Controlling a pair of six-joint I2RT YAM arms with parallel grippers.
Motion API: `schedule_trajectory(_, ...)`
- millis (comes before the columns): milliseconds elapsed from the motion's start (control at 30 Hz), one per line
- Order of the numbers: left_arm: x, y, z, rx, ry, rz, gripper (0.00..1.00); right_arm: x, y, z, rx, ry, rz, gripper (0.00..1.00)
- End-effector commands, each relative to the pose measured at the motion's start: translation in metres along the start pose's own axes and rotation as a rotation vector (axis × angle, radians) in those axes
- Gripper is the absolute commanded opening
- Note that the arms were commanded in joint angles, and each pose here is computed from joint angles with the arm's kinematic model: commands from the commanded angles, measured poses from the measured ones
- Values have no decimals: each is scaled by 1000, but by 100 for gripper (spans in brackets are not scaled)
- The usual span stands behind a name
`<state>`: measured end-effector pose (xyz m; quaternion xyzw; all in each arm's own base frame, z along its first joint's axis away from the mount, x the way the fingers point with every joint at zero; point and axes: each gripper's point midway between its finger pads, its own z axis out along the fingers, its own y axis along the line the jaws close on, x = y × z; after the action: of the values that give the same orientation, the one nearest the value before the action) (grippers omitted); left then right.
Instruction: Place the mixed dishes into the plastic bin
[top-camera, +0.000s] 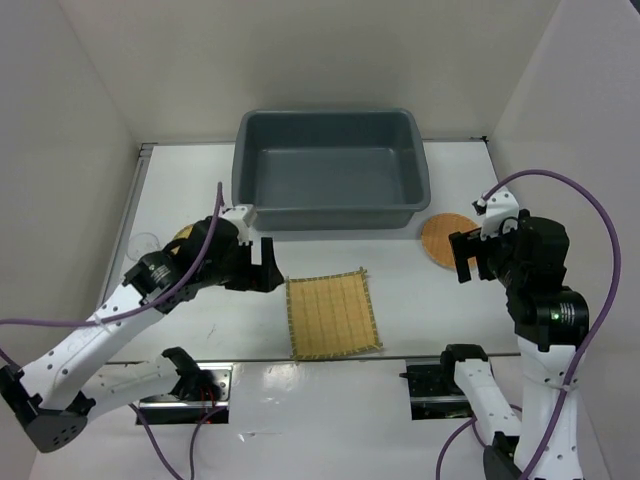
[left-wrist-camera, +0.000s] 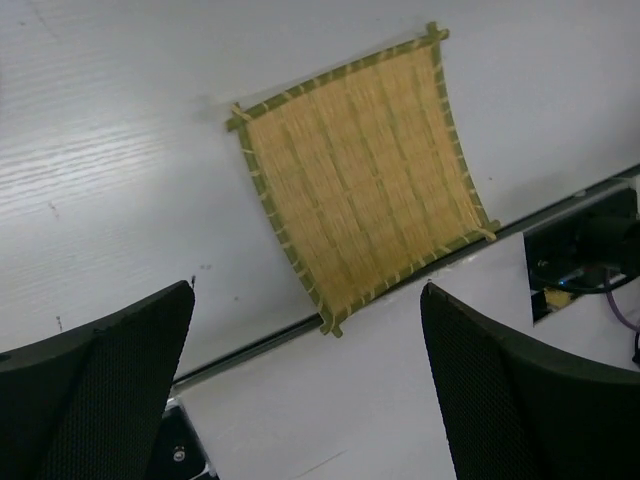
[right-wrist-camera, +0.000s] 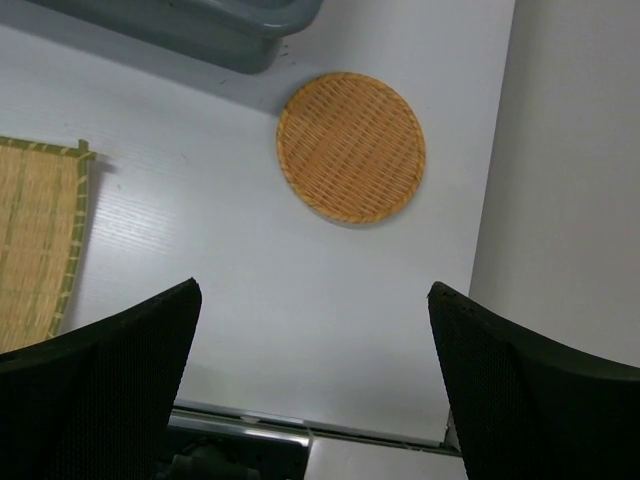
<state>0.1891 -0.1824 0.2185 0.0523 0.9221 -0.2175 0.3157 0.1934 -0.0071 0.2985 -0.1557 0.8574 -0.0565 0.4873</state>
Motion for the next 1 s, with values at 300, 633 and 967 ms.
schedule_trajectory(300,69,-35,42,65,238,174,100,6,32,11,-190,-6,-56,98)
schedule_trajectory(633,99,-58,57,218,266,16,100,4,29,7,-152,-32,-29,98)
schedule_trajectory(967,133,-14,99,153,191,-132,100,2,21,8,-105,-36,4,98)
